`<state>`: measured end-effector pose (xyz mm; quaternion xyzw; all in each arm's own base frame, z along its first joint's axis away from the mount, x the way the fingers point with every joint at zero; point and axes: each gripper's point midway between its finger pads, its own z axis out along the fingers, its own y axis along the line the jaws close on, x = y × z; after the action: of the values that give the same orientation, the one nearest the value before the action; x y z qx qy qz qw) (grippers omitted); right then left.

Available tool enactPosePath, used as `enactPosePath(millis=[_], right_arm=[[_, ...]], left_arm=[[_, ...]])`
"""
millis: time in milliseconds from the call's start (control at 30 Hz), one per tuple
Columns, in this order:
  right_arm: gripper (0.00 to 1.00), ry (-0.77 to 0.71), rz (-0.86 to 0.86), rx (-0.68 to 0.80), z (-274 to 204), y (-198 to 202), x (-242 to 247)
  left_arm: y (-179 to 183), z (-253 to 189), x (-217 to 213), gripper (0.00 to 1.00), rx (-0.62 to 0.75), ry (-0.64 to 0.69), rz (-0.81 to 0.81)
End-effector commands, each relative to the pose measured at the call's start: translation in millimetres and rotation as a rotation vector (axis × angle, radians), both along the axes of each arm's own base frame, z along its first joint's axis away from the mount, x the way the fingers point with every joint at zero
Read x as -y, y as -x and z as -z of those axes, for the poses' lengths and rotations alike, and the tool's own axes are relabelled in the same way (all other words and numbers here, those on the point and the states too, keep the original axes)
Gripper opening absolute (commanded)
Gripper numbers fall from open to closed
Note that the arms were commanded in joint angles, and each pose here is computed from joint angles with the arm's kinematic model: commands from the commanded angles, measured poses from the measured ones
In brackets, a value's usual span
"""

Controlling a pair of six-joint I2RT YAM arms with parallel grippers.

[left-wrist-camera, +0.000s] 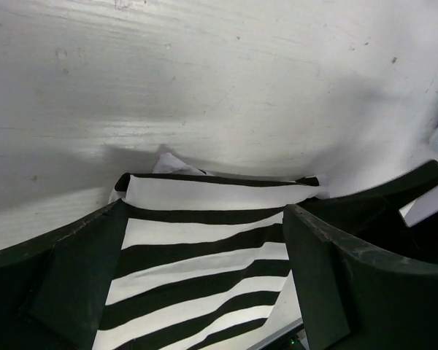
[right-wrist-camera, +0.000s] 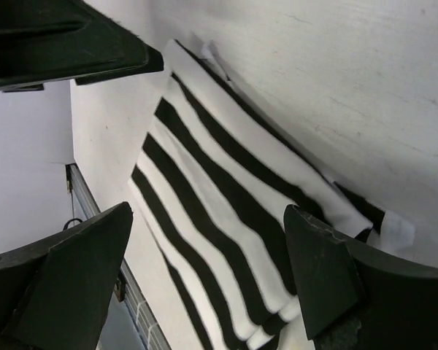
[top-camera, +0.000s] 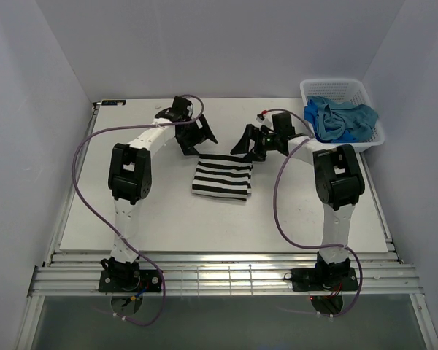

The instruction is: Fold and stack the tank tops

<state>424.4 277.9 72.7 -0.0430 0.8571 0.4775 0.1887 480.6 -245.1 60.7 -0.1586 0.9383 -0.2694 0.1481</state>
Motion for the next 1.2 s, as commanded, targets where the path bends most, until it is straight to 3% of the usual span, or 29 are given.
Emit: enactPosePath(millis=[0, 100, 400, 600, 933, 1167], right_arm=[[0.90, 0.004, 0.002, 0.216, -80, -2, 9], [0.90, 0.007, -0.010, 0.223, -85, 34, 11], [0.90, -0.037, -0.075, 0.152, -63, 136, -8], [0.90, -0.045, -0.110, 0.134, -47, 144, -25], [0.90, 0.048, -0.074, -0.014, 20, 156, -9], [0.90, 0.069, -0.055, -0.049, 38, 164, 10]], left_arm=[[-4, -73, -4, 0.98, 0.154, -0.007, 0.002], [18, -90, -7, 0.98, 0.171, -0.021, -0.003], [113, -62, 13, 0.98, 0.062, 0.036, 0.078], [135, -35, 11, 0.98, 0.013, 0.056, 0.088], [154, 28, -8, 0.98, -0.129, -0.054, 0.073], [164, 31, -23, 0.98, -0.143, -0.096, 0.053]])
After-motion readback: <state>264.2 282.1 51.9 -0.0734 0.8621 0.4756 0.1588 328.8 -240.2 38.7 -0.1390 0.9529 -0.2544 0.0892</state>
